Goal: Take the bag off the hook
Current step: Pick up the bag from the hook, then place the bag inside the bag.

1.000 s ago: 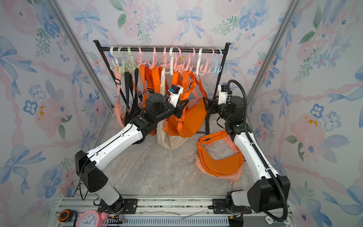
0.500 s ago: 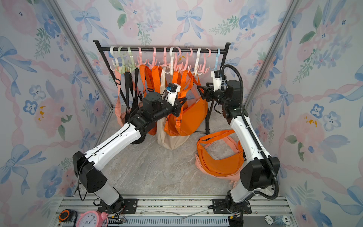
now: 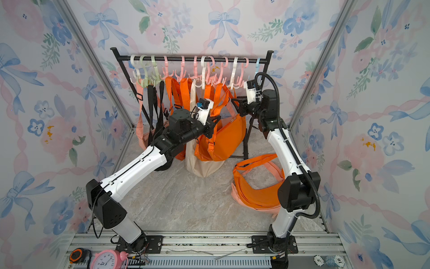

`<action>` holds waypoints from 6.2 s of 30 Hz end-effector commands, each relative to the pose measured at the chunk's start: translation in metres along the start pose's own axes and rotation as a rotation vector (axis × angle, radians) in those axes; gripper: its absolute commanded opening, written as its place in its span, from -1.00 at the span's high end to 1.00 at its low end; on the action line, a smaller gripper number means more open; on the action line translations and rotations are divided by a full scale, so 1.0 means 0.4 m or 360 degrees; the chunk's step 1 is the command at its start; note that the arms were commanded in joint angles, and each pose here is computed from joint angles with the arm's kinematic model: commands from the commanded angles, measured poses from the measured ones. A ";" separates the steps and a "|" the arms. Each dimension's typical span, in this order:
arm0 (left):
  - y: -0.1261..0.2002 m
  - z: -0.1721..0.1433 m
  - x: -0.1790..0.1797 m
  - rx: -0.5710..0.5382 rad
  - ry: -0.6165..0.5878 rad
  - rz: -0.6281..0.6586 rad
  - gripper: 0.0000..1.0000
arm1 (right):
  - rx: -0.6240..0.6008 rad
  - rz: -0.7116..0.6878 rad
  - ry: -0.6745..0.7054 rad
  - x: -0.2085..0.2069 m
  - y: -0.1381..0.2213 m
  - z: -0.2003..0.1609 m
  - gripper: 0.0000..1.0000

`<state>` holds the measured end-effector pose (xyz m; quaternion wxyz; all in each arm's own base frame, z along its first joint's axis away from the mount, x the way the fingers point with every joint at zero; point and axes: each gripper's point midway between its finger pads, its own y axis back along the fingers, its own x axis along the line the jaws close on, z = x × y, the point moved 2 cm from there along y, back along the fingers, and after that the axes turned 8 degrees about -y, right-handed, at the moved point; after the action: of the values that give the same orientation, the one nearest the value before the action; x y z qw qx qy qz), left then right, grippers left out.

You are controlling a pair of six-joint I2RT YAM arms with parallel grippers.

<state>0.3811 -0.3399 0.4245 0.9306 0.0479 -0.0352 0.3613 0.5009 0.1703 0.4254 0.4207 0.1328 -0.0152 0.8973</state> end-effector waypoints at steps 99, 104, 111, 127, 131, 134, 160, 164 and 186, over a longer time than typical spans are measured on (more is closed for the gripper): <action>0.187 0.168 -0.675 -0.0485 -0.0280 -0.0772 1.00 | -0.0355 -0.1437 -0.0068 0.176 1.088 -0.200 1.00; 0.140 0.111 -0.662 -0.0392 -0.0252 -0.0724 1.00 | -0.0253 -0.1524 -0.0065 0.141 1.067 -0.240 1.00; 0.047 0.009 -0.609 -0.0238 -0.0167 -0.0646 1.00 | -0.0150 -0.1613 -0.0083 0.087 0.995 -0.306 1.00; -0.150 -0.180 -0.488 -0.0005 -0.0143 -0.0512 1.00 | -0.0021 -0.1833 -0.0416 -0.111 0.830 -0.452 1.00; -0.193 -0.219 -0.466 0.0028 -0.0145 -0.0519 1.00 | 0.0000 -0.1901 -0.0443 -0.161 0.804 -0.489 1.00; -0.231 -0.258 -0.445 0.0068 -0.0135 -0.0515 1.00 | 0.0032 -0.1970 -0.0436 -0.198 0.793 -0.515 1.00; -0.492 -0.589 -0.415 0.0541 0.0055 -0.0497 0.32 | 0.0077 -0.2152 -0.0831 -0.414 0.789 -0.691 0.96; -0.495 -0.597 -0.418 0.0556 0.0067 -0.0507 0.11 | 0.0100 -0.2159 -0.0879 -0.430 0.787 -0.710 0.92; -0.366 -0.378 -0.420 0.0315 0.0118 -0.0555 -0.16 | 0.0019 -0.1998 -0.0970 -0.415 0.773 -0.653 -0.81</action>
<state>0.3707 -0.5467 0.1825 0.9575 0.2017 0.0675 0.1950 0.3035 -0.1229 0.1353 0.8421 0.3745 -0.0261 0.3873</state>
